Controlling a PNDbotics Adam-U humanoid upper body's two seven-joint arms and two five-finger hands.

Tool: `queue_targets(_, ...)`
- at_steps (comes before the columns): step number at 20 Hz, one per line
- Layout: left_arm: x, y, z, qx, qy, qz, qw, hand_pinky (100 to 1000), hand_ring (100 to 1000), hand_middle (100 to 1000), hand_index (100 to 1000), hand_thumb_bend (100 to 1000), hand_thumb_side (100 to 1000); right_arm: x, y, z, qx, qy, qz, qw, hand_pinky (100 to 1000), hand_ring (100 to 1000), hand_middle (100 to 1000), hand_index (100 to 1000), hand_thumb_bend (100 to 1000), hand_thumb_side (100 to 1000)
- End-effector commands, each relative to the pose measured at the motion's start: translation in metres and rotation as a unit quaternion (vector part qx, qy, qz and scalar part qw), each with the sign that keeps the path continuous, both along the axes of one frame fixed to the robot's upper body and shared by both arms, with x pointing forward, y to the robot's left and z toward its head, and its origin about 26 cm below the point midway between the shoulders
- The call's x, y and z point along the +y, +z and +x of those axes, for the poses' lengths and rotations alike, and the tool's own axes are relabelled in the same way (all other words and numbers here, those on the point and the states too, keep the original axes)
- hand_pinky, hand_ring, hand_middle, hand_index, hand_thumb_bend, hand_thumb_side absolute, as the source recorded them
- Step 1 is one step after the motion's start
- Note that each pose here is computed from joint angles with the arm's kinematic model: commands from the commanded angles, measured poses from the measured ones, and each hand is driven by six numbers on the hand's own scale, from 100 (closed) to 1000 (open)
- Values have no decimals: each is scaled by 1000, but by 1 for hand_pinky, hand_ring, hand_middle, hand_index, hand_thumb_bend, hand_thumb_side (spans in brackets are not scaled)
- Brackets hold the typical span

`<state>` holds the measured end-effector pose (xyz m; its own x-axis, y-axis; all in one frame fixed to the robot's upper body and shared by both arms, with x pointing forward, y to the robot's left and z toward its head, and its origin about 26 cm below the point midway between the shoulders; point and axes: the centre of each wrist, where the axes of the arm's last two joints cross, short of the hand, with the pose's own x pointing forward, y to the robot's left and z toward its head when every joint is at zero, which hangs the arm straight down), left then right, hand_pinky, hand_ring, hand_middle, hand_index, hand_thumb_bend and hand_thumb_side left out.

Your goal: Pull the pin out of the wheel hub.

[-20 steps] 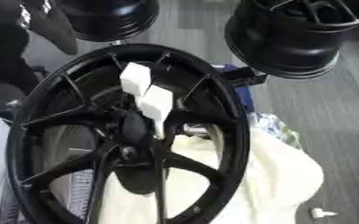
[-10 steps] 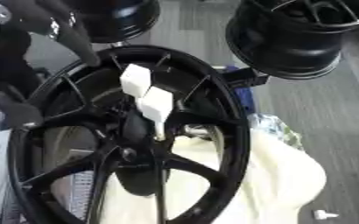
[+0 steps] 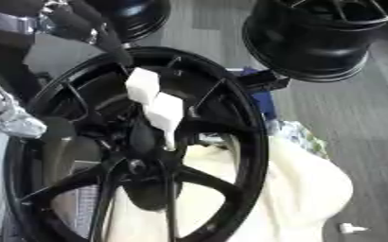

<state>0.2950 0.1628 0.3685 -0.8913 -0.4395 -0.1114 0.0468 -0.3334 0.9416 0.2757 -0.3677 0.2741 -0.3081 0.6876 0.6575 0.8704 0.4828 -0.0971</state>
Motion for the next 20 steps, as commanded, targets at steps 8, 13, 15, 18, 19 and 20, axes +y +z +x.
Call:
queue_targets(8,13,0,38,-40,63,-36,997,877,880,808,906,352,404,1,7,-1,-20,-55,41,997,630,618,629,701,299,189)
queue_targets(13,17,-6,50,-36,79,-38,996,869,872,796,900,343,420,2,7,-1,-25,-52,46,997,628,617,628,700,298,192)
queue_targets(15,18,-9,54,-30,83,-36,995,865,866,786,896,340,441,2,7,-1,-27,-51,51,997,626,616,628,699,295,194)
queue_targets(18,18,-12,59,-14,87,-33,996,863,860,777,894,334,461,2,7,-1,-30,-51,56,997,625,616,627,699,293,195)
queue_targets(19,18,-13,60,-8,87,-32,996,864,861,778,896,342,473,2,8,-1,-31,-52,57,997,624,615,627,698,292,196)
queue_targets(20,18,-15,62,-2,87,-29,996,864,861,780,899,347,479,2,8,-1,-32,-52,58,996,623,614,626,698,291,197)
